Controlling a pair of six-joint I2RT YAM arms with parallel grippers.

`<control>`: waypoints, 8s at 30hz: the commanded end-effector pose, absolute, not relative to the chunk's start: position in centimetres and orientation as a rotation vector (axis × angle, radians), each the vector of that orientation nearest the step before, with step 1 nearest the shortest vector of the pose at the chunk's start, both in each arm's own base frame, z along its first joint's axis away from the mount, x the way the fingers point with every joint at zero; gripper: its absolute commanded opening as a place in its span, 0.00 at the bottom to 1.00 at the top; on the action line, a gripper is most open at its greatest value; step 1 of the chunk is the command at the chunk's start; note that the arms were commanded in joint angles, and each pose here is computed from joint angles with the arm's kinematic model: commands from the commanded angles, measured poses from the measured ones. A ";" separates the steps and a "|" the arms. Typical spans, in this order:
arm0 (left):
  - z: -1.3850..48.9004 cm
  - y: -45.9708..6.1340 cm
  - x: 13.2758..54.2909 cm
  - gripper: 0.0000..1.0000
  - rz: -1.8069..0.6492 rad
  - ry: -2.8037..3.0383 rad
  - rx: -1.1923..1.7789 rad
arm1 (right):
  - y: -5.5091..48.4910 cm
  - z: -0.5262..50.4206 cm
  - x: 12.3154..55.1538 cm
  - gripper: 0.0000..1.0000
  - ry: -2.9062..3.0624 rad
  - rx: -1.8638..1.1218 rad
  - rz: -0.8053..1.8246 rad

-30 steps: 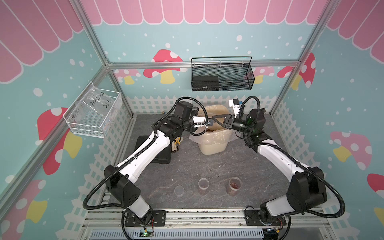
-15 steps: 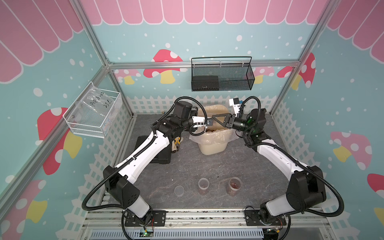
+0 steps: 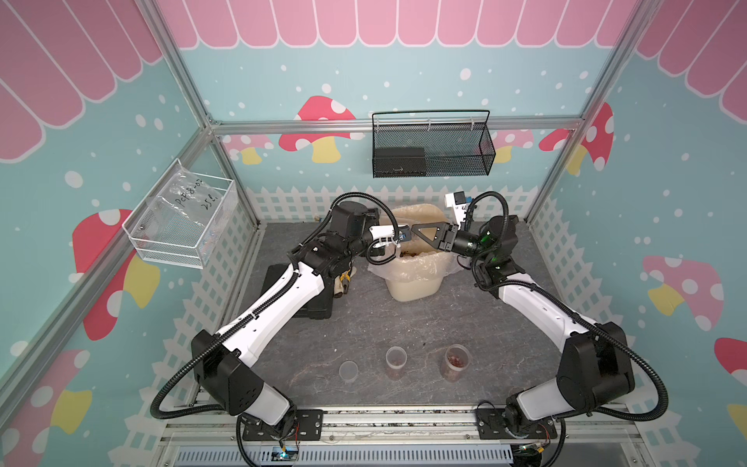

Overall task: Empty the moldy dried flower tea in the jars
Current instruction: Pour the moldy dried flower tea into the trash bin, then place the jar at the center of the board.

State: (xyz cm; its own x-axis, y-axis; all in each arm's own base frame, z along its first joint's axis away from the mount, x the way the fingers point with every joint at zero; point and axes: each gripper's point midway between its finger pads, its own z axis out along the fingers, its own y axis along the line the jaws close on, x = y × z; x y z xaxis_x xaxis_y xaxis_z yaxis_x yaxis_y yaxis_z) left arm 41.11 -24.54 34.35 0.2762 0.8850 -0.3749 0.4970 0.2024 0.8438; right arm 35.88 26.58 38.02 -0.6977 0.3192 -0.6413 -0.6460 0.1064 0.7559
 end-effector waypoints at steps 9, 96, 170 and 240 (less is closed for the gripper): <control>40.1 -23.1 37.0 0.99 0.050 1.410 0.940 | 25.7 40.3 35.1 0.00 1.541 -0.324 1.652; 39.3 -20.3 46.5 0.24 -1.230 1.629 -0.606 | 20.4 38.3 36.0 0.78 1.588 -0.230 1.082; 41.6 -31.5 43.6 0.00 -0.205 1.729 0.178 | 16.7 34.1 33.9 0.88 1.694 -0.259 0.748; 42.5 -23.6 41.4 0.00 -1.635 1.539 -0.561 | 25.0 41.0 31.7 0.49 1.484 -0.338 1.566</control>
